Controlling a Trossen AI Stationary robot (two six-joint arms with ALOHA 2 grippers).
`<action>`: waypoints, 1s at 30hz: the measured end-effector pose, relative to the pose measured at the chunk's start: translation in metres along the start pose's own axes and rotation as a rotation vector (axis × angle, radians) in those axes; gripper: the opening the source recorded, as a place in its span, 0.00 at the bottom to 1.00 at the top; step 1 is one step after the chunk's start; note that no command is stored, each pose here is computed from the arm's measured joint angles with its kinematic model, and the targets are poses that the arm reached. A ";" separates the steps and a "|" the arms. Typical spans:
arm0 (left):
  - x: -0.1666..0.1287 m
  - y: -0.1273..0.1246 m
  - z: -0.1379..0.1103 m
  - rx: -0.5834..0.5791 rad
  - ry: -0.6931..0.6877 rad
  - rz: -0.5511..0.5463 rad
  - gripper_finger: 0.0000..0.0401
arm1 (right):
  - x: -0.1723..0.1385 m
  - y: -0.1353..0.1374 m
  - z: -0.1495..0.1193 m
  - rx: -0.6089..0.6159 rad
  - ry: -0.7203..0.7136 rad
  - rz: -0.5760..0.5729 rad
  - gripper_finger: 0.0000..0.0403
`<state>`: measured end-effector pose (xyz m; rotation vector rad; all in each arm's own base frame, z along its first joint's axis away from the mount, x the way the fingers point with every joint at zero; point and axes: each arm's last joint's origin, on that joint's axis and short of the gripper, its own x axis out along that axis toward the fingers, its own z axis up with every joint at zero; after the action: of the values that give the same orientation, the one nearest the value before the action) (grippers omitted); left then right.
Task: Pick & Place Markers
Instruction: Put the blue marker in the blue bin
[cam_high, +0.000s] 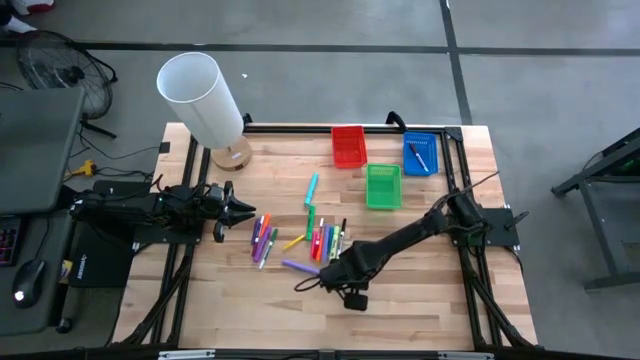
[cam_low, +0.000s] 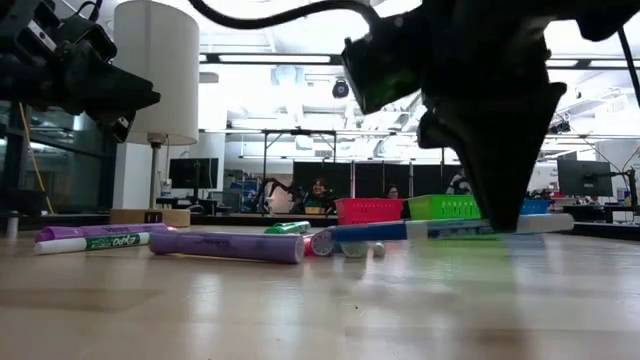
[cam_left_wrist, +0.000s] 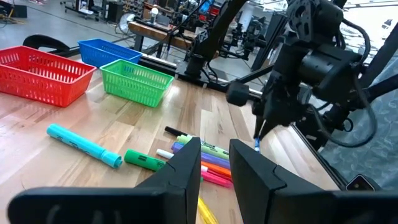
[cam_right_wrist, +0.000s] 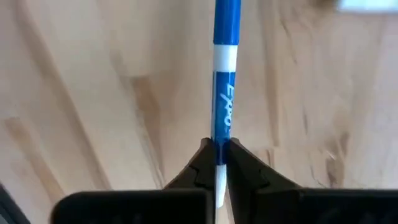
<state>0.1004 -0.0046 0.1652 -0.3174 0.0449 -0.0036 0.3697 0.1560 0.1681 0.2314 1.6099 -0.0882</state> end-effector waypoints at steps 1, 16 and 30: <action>0.000 0.000 0.000 0.000 0.000 0.000 0.21 | -0.001 -0.001 -0.001 0.012 0.012 -0.011 0.00; 0.000 0.000 0.000 0.000 0.000 0.000 0.21 | -0.013 -0.007 -0.009 0.136 0.050 -0.044 0.01; 0.000 0.000 0.000 0.000 0.000 0.000 0.21 | -0.013 -0.004 -0.004 -0.069 -0.015 -0.025 0.00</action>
<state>0.1004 -0.0046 0.1652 -0.3171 0.0449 -0.0036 0.3657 0.1517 0.1807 0.1573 1.5981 -0.0532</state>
